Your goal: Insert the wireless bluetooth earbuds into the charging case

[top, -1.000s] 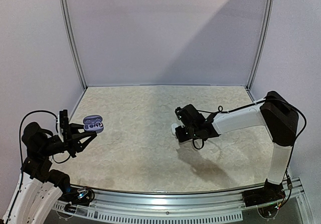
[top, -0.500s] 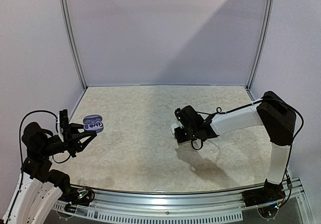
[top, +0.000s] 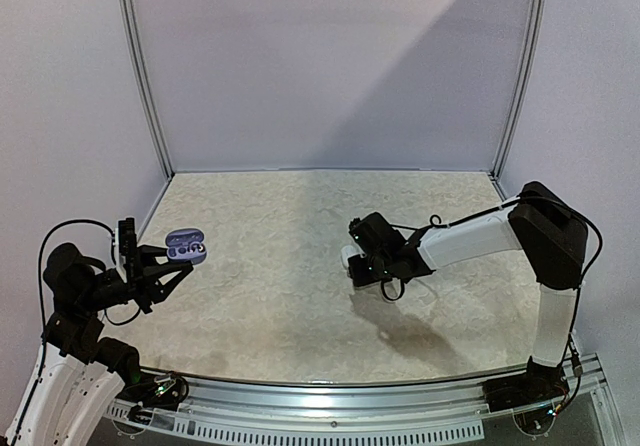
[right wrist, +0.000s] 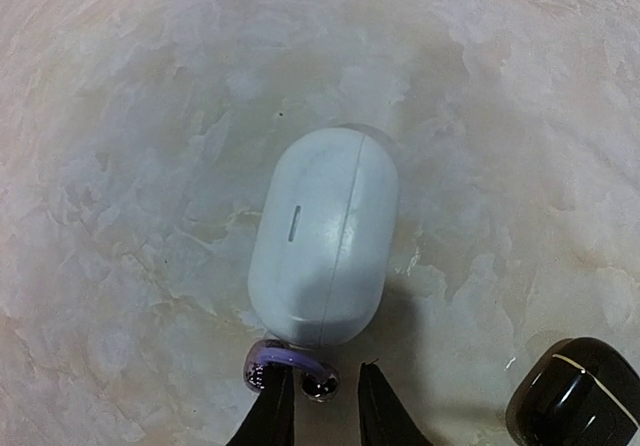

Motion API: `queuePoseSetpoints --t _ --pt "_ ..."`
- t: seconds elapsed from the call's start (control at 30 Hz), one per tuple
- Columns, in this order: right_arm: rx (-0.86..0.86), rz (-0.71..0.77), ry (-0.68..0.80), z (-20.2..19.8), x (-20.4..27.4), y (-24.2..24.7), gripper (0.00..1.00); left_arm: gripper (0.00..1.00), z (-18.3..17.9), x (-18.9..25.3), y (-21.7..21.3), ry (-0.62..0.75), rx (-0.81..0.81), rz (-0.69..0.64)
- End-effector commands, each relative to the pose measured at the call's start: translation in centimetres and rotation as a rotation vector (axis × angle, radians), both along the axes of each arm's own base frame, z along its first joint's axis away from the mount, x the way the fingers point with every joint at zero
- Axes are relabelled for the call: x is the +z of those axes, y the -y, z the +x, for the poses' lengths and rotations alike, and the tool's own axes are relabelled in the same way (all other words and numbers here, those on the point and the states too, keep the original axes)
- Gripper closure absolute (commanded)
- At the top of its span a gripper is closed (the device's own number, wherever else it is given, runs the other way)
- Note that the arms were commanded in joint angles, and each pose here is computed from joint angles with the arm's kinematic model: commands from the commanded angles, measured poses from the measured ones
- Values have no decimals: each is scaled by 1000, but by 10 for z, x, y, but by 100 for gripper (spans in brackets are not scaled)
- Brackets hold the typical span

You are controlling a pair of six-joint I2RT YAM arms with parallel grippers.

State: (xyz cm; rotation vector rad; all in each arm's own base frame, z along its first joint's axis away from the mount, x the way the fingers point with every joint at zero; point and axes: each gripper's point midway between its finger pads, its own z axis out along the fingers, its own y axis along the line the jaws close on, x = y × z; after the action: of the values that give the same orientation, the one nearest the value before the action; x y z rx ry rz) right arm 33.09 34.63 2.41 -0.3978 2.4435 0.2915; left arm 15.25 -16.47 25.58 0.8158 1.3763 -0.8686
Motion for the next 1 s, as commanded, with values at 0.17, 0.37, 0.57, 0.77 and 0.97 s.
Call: queuePoseSetpoints --t 0.17,0.37,0.57,0.77,0.97 --pt "77 -13 -35 -13 12 -2 76 100 0 -4 0 -7 -2 3" --pt "249 -52 -35 -22 44 -14 75 100 1 -5 0 -11 -1 3" --pt "641 -197 3 -33 56 -20 72 100 3 -7 0 -19 1 4" --pt "1073 -319 126 -48 43 -19 51 100 4 -6 -2 -14 12 8" --pt "1217 -435 183 -36 25 -17 52 100 5 -7 -2 -17 18 8"
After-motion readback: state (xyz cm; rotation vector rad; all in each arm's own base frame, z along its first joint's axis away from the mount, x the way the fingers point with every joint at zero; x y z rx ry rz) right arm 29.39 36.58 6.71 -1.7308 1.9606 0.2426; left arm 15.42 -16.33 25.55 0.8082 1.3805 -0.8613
